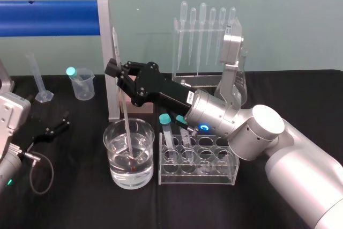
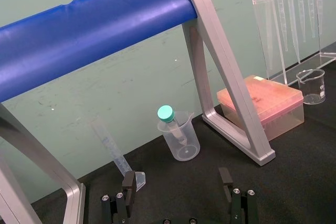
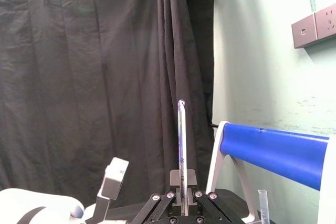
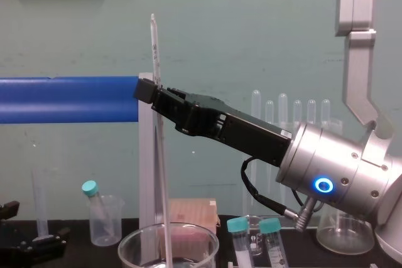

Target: Hold the thermometer with one hand and immerse one end into the beaker, then reinsert it into the test tube rack.

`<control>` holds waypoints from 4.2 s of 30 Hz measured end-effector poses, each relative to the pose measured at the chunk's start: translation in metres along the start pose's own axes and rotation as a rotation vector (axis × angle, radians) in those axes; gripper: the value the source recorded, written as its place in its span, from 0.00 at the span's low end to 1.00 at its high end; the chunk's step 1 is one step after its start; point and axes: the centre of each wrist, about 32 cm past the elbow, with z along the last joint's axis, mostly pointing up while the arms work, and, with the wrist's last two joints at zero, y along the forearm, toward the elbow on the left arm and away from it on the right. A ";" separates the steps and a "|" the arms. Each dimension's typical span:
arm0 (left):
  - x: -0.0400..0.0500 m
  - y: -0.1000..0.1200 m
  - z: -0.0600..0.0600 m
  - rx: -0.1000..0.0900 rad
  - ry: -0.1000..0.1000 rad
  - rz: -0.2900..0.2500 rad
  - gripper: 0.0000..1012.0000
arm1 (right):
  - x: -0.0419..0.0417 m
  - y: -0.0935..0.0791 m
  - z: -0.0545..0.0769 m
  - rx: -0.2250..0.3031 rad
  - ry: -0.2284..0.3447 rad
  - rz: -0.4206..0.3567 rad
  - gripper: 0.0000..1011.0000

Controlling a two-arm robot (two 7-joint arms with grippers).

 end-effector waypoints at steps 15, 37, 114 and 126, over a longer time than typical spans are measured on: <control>0.0000 0.000 0.000 0.000 0.000 0.000 1.00 | 0.0000 0.000 0.000 0.000 0.000 0.000 0.06; 0.0000 0.000 0.000 0.000 0.000 0.000 1.00 | 0.0000 0.000 0.000 0.000 0.000 0.000 0.06; 0.0000 0.000 0.000 0.000 0.000 0.000 1.00 | 0.0000 0.000 0.000 0.000 0.000 0.000 0.06; 0.0000 0.000 0.000 0.000 0.000 0.000 1.00 | 0.0000 0.000 0.000 0.000 0.000 0.000 0.06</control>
